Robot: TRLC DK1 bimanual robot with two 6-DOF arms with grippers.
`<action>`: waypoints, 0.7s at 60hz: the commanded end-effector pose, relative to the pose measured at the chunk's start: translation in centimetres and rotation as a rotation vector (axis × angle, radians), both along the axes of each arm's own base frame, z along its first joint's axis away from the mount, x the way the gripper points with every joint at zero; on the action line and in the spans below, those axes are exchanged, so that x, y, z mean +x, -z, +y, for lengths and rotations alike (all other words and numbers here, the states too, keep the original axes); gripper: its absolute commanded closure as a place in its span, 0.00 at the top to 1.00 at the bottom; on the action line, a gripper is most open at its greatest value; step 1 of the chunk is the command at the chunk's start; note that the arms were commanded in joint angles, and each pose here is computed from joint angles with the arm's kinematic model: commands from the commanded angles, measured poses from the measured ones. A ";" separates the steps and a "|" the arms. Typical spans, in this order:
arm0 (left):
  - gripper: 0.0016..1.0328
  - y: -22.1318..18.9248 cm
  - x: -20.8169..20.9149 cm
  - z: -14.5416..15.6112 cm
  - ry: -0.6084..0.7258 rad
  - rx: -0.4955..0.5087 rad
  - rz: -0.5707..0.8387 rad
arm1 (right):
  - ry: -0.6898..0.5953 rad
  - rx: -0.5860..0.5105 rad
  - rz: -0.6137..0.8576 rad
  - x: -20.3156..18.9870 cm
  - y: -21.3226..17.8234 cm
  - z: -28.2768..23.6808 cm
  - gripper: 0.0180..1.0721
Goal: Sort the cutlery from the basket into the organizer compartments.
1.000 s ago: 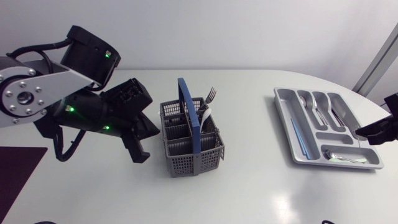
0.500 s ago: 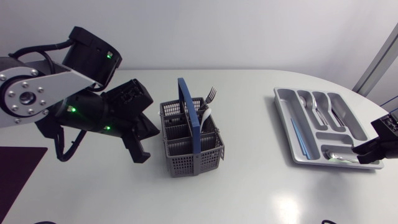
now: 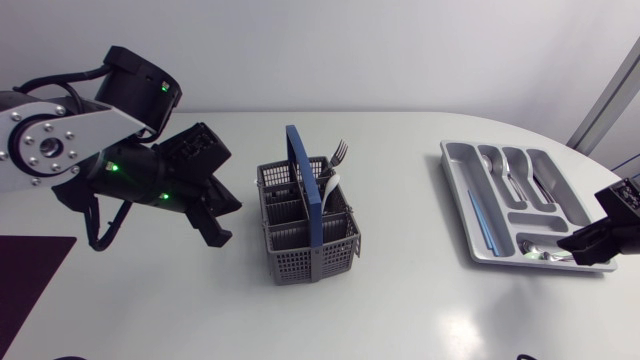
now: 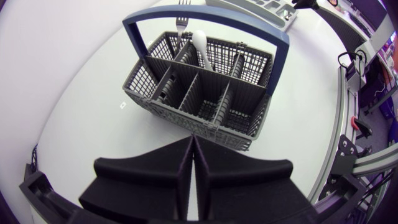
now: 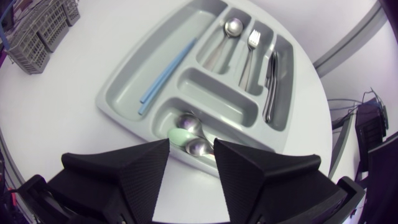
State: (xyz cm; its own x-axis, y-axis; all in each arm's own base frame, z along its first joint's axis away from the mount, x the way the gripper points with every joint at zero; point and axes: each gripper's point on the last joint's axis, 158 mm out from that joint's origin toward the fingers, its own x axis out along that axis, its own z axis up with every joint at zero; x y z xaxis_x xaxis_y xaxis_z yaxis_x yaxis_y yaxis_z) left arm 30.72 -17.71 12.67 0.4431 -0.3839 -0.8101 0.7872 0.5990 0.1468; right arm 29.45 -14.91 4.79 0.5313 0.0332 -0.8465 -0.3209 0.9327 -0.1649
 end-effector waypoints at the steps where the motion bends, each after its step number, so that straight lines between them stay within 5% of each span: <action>1: 0.03 -0.3 1.1 0.2 -0.029 -0.006 -0.006 | -0.044 0.021 -0.038 0.2 -2.3 3.7 0.60; 21: 0.03 0.4 0.2 0.0 -0.014 -0.004 0.007 | -0.179 0.224 -0.032 4.6 -7.0 19.0 0.60; 42: 0.03 0.7 -0.4 0.2 -0.012 -0.005 0.005 | -0.211 0.352 0.077 8.4 -6.1 28.4 0.60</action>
